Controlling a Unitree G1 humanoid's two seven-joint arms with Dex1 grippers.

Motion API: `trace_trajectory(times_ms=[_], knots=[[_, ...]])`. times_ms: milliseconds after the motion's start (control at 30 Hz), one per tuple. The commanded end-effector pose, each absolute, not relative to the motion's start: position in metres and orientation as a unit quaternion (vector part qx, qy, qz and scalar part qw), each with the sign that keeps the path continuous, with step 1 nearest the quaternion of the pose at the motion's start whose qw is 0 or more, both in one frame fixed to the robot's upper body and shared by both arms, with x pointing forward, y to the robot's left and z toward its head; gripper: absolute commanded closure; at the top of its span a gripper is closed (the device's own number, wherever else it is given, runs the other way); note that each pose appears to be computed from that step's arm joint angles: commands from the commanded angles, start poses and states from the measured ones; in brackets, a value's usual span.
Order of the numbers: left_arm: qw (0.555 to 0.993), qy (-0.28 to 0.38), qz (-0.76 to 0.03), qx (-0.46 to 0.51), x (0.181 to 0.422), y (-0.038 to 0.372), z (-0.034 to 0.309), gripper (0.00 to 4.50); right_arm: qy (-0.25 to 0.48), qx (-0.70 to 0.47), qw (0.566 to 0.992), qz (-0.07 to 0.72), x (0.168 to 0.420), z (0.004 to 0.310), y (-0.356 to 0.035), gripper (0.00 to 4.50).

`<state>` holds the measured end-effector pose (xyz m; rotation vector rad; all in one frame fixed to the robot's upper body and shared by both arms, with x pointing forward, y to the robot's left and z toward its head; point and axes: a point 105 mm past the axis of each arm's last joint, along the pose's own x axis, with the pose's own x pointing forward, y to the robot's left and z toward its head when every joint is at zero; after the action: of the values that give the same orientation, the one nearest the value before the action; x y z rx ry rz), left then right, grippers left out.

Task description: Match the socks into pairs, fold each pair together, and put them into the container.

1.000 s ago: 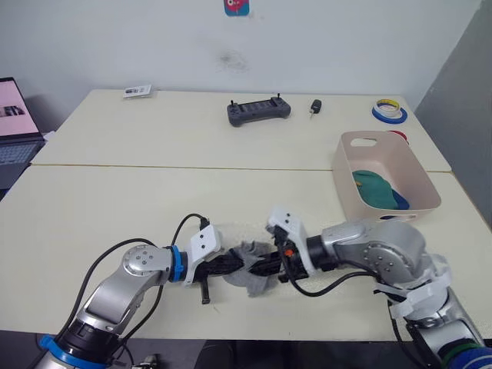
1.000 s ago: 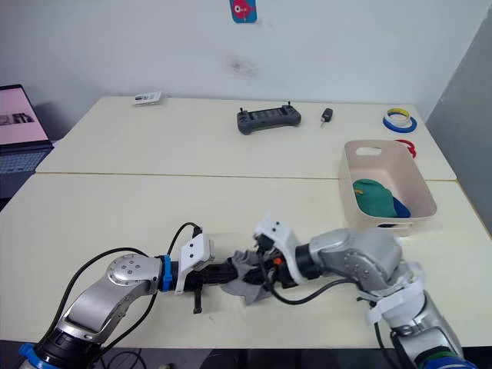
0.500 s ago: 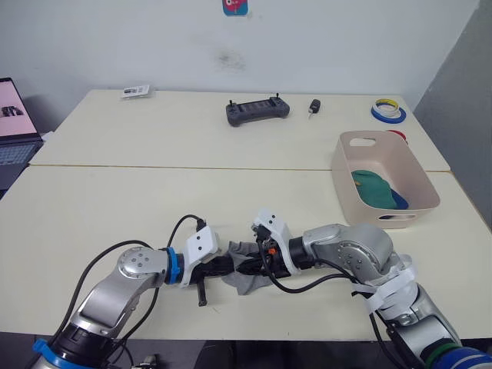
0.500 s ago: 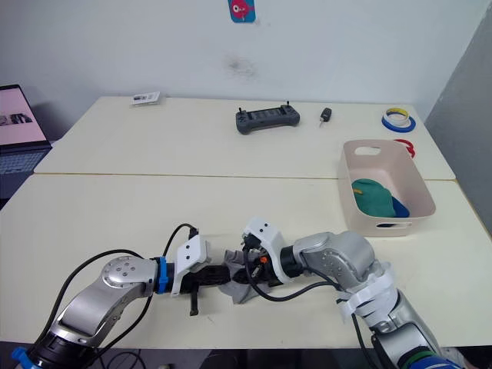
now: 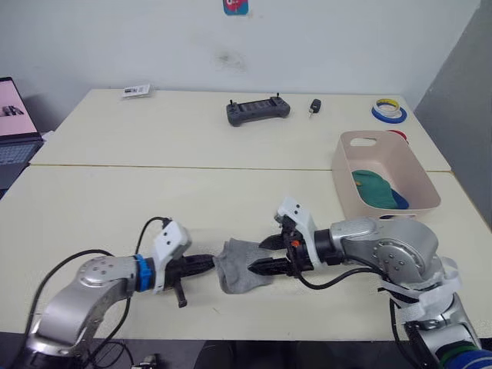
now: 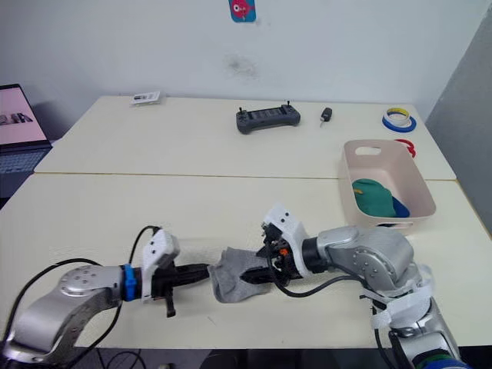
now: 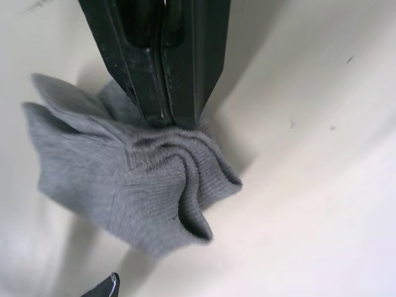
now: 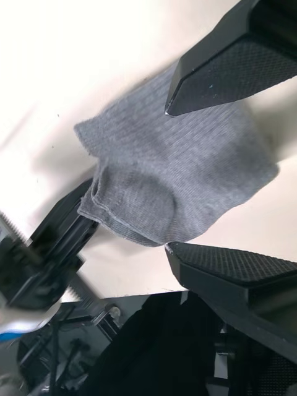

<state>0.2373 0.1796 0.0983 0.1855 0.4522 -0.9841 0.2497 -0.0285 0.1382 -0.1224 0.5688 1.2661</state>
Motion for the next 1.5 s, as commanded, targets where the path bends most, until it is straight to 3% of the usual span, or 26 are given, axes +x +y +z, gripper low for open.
trace_trajectory(times_ms=[33,100,200,333,367,533,667,800,900,1000,1100,1200,1300,1500], knots=[[0.875,0.183,-0.439,0.092,0.242,0.2,0.126,4.5,0.19,-0.08,0.79,0.578,0.258,0.155,-0.033,1.39],[0.875,0.16,-0.447,0.093,0.244,0.198,0.142,4.5,0.175,-0.101,0.793,0.574,0.261,0.152,-0.035,1.8],[0.85,0.127,-0.501,0.105,0.243,0.168,0.161,4.5,0.165,-0.131,0.792,0.573,0.263,0.137,-0.03,2.95],[0.81,0.11,-0.563,0.119,0.239,0.128,0.162,4.5,0.162,-0.158,0.792,0.567,0.269,0.118,-0.022,4.31],[0.805,0.11,-0.571,0.12,0.24,0.121,0.16,4.5,0.16,-0.166,0.791,0.567,0.27,0.115,-0.021,4.41],[0.795,0.145,-0.565,0.168,0.257,0.107,0.12,4.5,0.165,-0.177,0.785,0.57,0.269,0.104,-0.014,4.41],[0.813,0.181,-0.52,0.188,0.276,0.123,0.092,4.5,0.165,-0.182,0.786,0.568,0.269,0.099,-0.011,4.41],[0.816,0.216,-0.503,0.188,0.276,0.138,0.075,4.5,0.172,-0.196,0.786,0.56,0.271,0.093,-0.017,4.41],[0.818,0.222,-0.5,0.178,0.273,0.142,0.074,4.5,0.169,-0.213,0.786,0.555,0.273,0.09,-0.025,4.41],[0.821,0.193,-0.515,0.154,0.268,0.136,0.09,4.5,0.121,-0.224,0.788,0.561,0.276,0.102,-0.029,4.41],[0.808,0.137,-0.55,0.16,0.258,0.128,0.119,4.5,0.08,-0.199,0.766,0.606,0.262,0.124,-0.029,4.41],[0.793,0.115,-0.577,0.156,0.246,0.12,0.143,4.5,0.08,-0.199,0.741,0.636,0.25,0.128,-0.029,4.41],[0.779,0.134,-0.586,0.178,0.237,0.121,0.138,4.5,0.089,-0.198,0.726,0.653,0.242,0.123,-0.025,4.41],[0.769,0.2,-0.565,0.22,0.236,0.144,0.092,4.5,0.124,-0.218,0.699,0.67,0.233,0.096,-0.015,4.41]])
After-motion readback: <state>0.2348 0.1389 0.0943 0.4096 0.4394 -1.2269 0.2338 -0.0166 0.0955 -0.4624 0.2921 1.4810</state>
